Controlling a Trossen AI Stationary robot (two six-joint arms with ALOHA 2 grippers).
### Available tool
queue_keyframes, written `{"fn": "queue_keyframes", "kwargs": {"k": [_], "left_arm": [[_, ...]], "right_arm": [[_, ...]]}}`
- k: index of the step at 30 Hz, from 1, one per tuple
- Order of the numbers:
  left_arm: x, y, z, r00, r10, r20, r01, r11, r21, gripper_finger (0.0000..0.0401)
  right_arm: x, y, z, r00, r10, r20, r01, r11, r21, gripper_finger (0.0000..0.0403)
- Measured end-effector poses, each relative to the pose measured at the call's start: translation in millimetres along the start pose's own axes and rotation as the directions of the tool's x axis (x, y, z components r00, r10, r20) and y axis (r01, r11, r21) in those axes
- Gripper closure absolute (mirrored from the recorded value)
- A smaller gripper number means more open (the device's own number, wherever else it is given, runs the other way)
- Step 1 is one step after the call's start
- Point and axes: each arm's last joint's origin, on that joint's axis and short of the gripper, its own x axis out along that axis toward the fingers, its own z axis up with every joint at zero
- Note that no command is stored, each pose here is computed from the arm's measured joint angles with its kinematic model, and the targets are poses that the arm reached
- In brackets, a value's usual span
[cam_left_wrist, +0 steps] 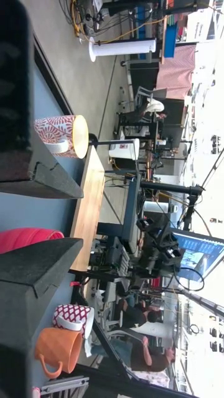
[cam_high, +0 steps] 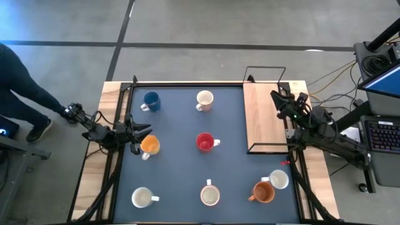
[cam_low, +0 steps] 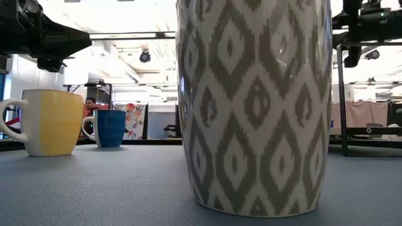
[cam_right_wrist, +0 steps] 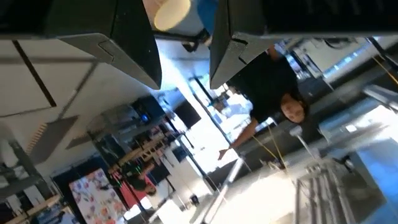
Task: Place coffee mugs
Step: Put the red patterned mug on the shelf
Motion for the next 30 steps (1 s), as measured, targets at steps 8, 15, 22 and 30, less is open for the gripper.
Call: {"fn": "queue_keyframes", "kwargs": {"k": [8,15,22,30], "left_arm": [[0.0,0.0,0.0,1.0,0.0,0.0,0.0,1.0,0.0,0.0306],[0.0,0.0,0.0,1.0,0.0,0.0,0.0,1.0,0.0,0.0306],[0.0,0.0,0.1,1.0,0.0,0.0,0.0,1.0,0.0,0.0306],[0.0,0.0,0.0,1.0,0.001,0.0,-0.001,1.0,0.0,0.0306]], "right_arm": [[22.3,11.0,6.6,0.969,-0.139,-0.205,0.125,0.989,-0.079,0.0278],[43.6,22.8,14.8,0.88,-0.28,-0.384,0.227,0.958,-0.177,0.0278],[56.0,33.7,25.9,0.784,-0.378,-0.493,0.324,0.926,-0.195,0.0278],[67.8,39.3,25.5,0.688,-0.402,-0.605,0.393,0.906,-0.155,0.0278]]}}
